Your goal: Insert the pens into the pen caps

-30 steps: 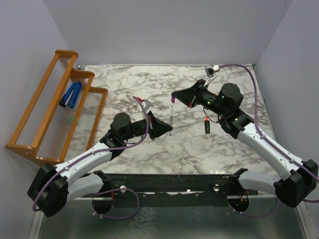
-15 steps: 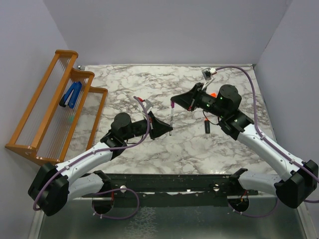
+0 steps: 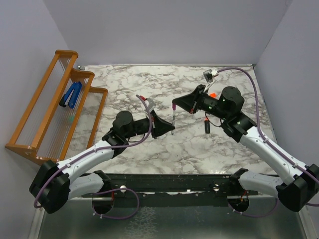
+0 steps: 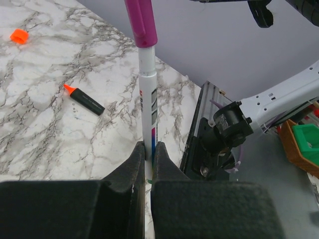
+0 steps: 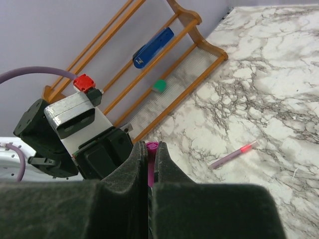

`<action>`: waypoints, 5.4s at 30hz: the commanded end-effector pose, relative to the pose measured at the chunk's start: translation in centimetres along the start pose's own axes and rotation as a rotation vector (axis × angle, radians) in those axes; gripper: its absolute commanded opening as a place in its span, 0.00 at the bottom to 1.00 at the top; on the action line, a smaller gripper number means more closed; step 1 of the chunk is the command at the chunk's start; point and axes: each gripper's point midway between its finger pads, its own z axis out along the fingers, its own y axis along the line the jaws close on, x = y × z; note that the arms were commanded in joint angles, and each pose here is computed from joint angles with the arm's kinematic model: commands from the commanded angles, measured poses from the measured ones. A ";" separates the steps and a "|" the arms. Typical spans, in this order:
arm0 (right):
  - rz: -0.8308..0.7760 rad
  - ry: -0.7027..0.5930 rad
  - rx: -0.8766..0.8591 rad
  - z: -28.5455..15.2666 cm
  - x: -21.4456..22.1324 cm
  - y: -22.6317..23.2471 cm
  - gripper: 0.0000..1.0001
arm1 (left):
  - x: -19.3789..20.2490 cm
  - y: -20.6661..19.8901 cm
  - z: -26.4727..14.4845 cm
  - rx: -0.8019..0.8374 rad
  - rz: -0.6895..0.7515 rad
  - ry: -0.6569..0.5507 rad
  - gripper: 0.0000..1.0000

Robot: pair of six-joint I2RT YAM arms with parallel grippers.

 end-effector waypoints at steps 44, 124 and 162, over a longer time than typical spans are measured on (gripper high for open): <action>-0.147 0.080 0.070 -1.0 0.8 -0.4 0.58 | -7.1 1.2 1.6 0.050 0.161 -0.039 0.00; -0.300 -0.126 0.055 2.3 -8.5 2.1 0.46 | -5.8 1.7 1.6 0.023 0.137 -0.022 0.00; -0.264 -0.020 0.026 3.5 -5.6 1.1 0.29 | -6.4 1.6 1.6 0.020 0.157 -0.036 0.00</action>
